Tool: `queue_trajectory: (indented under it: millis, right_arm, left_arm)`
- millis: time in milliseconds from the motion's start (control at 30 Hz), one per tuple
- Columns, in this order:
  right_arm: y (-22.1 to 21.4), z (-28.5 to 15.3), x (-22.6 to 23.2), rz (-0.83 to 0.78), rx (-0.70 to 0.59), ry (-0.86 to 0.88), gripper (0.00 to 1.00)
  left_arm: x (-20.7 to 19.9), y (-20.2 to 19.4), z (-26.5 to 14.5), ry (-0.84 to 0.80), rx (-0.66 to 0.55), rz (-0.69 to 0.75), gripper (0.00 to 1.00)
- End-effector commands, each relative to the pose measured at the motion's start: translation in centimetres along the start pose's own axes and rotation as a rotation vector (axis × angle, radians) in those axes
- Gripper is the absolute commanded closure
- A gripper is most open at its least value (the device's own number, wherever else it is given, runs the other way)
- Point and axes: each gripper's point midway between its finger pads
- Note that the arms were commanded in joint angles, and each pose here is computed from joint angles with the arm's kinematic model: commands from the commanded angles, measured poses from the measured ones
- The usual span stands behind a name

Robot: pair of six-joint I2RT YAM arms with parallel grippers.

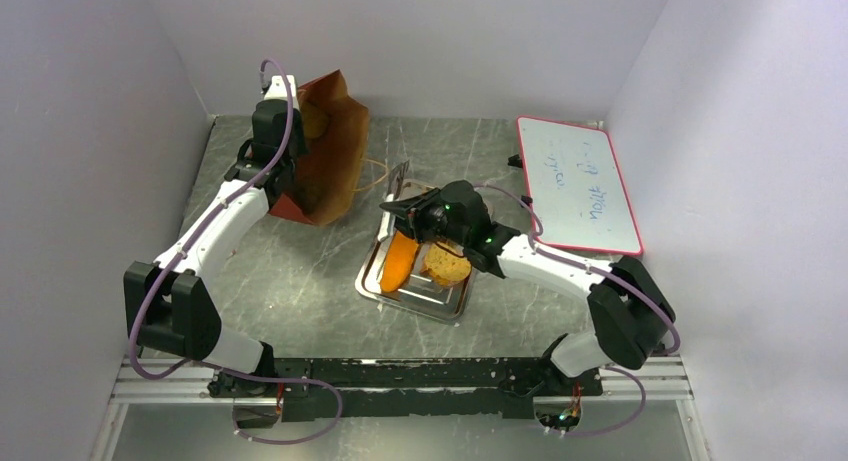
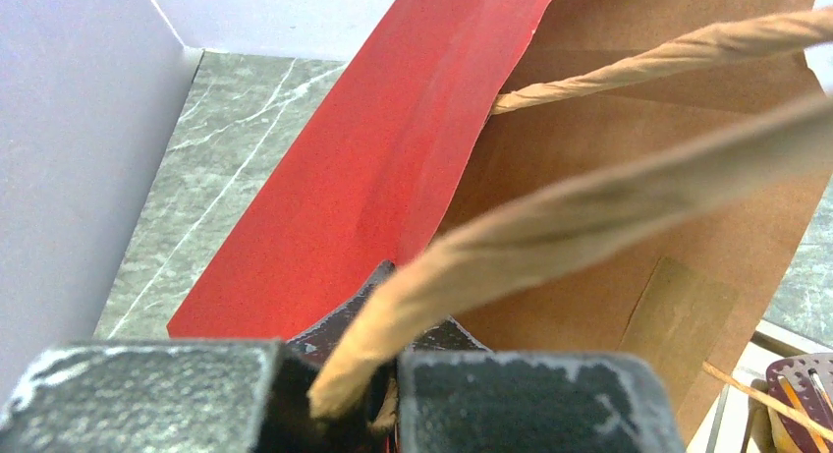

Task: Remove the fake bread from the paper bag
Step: Move the container to the center of the board.

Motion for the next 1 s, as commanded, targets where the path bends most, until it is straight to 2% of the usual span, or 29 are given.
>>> queue_trajectory:
  millis: [0,167,467,967]
  right_arm:
    - [0.7,-0.2,1.7,0.117,-0.034,0.085,1.00]
    - [1.6,-0.1,-0.1,0.160,-0.075,0.054,1.00]
    - [2.3,1.6,-3.1,0.213,-0.069,0.015,1.00]
    - [5.0,4.0,-5.6,0.281,-0.069,-0.003,1.00]
  left_arm:
    - [0.1,1.3,-0.6,-0.013,-0.039,-0.033,0.93]
    - [0.0,1.3,-0.6,-0.020,-0.037,-0.036,0.93]
    - [0.0,1.0,-0.5,-0.020,-0.032,-0.034,0.93]
    - [-0.1,0.1,0.1,-0.014,-0.023,-0.033,0.93]
Point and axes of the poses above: each gripper's point midway between its finger pads, its own z axis out along the fingers, its own x axis along the line the jaws close on, y = z × x, and after that the axes turned 5 degrees about -z, right-handed
